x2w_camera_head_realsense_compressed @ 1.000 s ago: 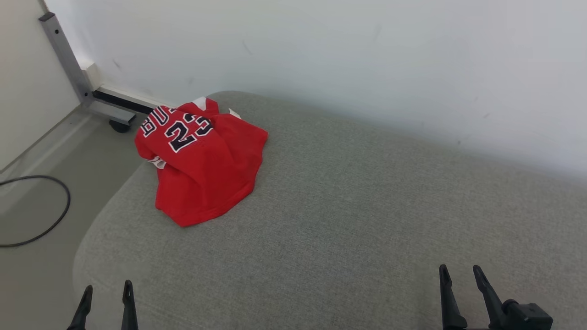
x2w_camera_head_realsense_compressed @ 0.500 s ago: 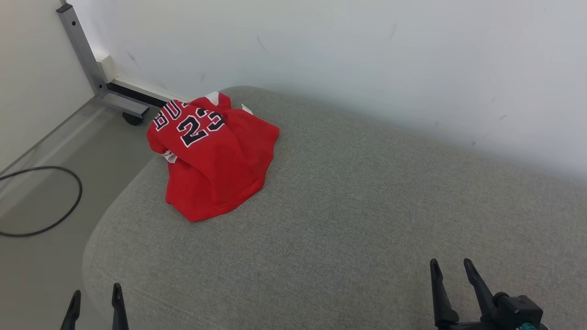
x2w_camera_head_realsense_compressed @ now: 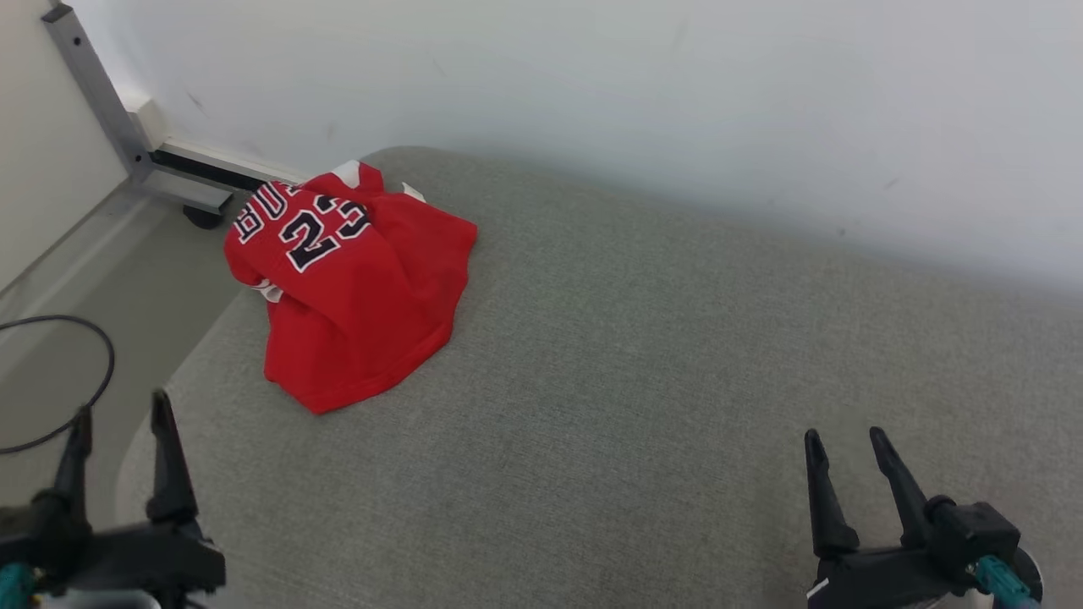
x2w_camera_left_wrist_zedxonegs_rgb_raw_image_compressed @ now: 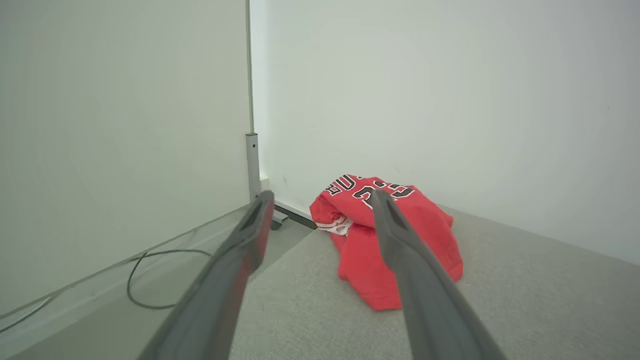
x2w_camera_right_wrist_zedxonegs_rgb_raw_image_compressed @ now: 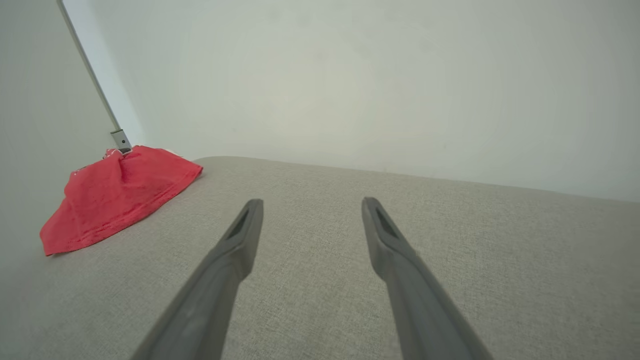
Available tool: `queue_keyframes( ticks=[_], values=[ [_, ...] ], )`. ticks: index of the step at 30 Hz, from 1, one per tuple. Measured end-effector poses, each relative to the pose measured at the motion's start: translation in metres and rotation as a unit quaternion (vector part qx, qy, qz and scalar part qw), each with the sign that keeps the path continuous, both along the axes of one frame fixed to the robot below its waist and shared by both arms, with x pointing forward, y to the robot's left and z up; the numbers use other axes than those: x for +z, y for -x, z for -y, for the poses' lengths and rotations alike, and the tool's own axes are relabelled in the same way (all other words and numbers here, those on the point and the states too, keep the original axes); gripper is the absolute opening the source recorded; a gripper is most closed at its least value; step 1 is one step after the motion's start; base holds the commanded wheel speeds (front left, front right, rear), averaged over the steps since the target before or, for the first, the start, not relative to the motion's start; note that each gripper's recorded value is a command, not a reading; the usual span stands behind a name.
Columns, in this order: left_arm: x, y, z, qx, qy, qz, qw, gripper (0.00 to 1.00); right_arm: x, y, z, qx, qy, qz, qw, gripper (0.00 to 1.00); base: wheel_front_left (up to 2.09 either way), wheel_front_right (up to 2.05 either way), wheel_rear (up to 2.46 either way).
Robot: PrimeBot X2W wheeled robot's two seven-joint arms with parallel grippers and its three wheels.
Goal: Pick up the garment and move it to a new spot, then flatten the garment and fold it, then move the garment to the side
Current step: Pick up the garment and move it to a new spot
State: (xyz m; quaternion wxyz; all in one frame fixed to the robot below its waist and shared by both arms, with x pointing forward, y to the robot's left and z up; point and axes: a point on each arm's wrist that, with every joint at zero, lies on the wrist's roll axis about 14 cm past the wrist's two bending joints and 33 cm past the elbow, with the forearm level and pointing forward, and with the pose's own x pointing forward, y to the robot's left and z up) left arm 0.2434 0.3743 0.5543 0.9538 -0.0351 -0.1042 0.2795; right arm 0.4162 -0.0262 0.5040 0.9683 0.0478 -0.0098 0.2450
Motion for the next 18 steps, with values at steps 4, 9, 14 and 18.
queue_keyframes(
  ticks=[4,9,14,18],
  values=[
    [0.032,-0.038,-0.011,-0.022,-0.028,0.027,0.999,1.00,0.009,-0.013,0.014,-0.018,-0.002,0.015,1.000,1.00,0.00,0.00,0.00],
    [0.059,-0.092,-0.018,-0.048,-0.039,0.045,0.997,1.00,0.012,-0.028,0.045,-0.060,-0.006,0.026,0.998,1.00,0.00,0.00,0.00],
    [0.062,-0.150,-0.017,-0.080,-0.035,0.023,0.996,1.00,0.003,-0.035,0.081,-0.109,-0.008,0.020,0.994,1.00,0.00,0.00,0.00],
    [0.050,-0.195,-0.017,-0.103,-0.023,-0.010,0.994,1.00,-0.011,-0.038,0.106,-0.144,-0.005,0.008,0.990,1.00,0.00,0.00,0.00]
  ],
)
